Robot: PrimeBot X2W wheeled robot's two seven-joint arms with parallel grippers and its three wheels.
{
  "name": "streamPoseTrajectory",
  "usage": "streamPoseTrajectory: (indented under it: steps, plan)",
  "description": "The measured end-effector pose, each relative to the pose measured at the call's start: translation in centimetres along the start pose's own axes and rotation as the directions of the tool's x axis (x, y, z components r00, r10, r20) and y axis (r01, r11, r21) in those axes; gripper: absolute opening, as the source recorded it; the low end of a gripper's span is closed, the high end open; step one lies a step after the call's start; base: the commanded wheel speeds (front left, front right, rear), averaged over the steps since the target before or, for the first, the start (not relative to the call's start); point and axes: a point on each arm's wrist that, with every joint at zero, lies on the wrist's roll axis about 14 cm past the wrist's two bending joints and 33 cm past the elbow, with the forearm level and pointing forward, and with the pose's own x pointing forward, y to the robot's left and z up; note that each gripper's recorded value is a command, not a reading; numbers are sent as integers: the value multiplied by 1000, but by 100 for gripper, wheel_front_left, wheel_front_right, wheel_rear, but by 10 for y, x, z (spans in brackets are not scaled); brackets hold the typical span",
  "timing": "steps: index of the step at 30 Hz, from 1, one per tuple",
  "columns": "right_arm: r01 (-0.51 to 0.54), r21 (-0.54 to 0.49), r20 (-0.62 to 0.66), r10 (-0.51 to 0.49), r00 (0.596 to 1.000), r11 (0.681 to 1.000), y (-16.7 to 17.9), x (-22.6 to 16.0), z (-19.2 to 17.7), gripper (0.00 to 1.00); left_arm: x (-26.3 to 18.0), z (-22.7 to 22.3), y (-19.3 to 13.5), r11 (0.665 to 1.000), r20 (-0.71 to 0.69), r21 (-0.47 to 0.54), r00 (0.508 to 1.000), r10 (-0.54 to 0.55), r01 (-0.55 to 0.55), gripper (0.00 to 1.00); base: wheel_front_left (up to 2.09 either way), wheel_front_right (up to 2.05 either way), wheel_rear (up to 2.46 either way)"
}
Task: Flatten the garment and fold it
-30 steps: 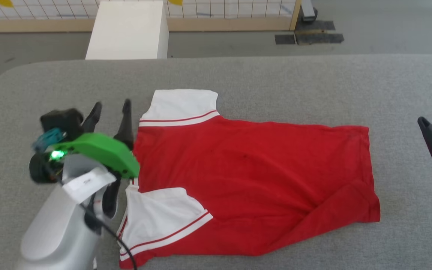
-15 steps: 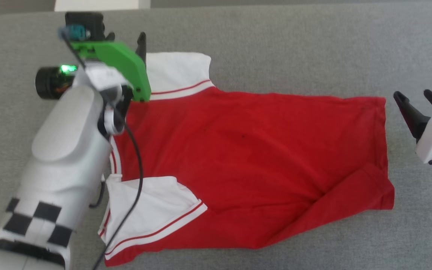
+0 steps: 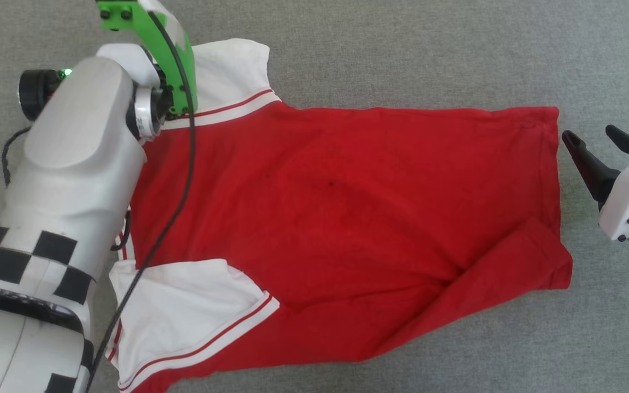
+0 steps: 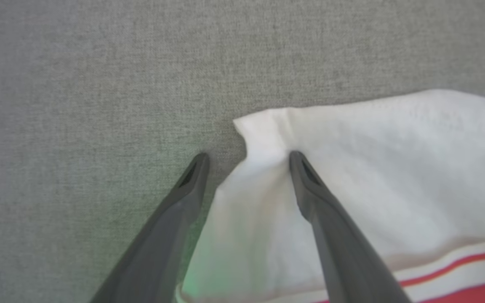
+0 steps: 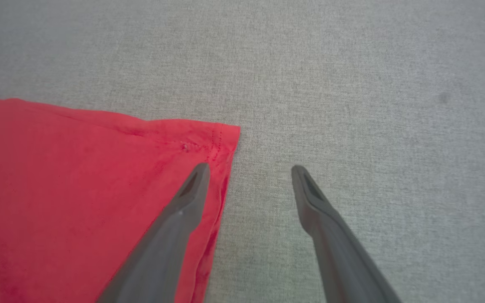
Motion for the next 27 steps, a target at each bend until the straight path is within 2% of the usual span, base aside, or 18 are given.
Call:
streamPoseTrajectory:
  steps: [1, 2, 3, 4, 11, 14, 20, 24, 27]
  plan:
    - [2, -1, -1, -2, 1000, 1000, -1, 0, 0, 100, 1, -1, -1, 1000, -13, -11, 1000, -9, 9, 100, 0, 0, 0]
    - [3, -3, 1, -3, 1000, 1000, -1, 0, 0, 100, 2, -2, -2, 1000, -21, -13, 1000, -13, 13, 90, 0, 0, 0]
    - [2, -5, 4, -2, 1000, 1000, -1, 0, 1, 100, 1, 0, -2, 999, -18, -26, 1000, -21, 21, 11, 0, 0, 0]
    - [0, -8, 8, 0, 1000, 1000, -1, 0, 2, 100, 1, 2, -3, 999, -5, -35, 1000, -30, 29, 0, 0, 0, 0]
    - [-14, -23, 15, 14, 1000, 1000, 5, -7, 8, 100, -20, 10, -17, 983, 121, -108, 984, -134, 147, 0, 0, 0, 0]
    - [-19, -47, -1, 19, 1000, 999, 7, -12, 12, 100, -39, 22, -22, 968, 214, -139, 961, -175, 207, 0, 0, 0, 0]
    - [-16, -164, -65, 5, 998, 986, 12, -12, 27, 100, -87, 52, -23, 954, 399, -118, 893, -210, 277, 0, 0, 0, 0]
    - [-19, -239, -117, -9, 993, 971, 19, 3, 32, 100, -106, 53, -21, 950, 452, -103, 865, -219, 294, 0, 0, 0, 0]
    - [-20, -267, -198, -34, 980, 963, 18, 17, 20, 100, -112, 51, -20, 949, 471, -101, 855, -219, 299, 0, 0, 0, 0]
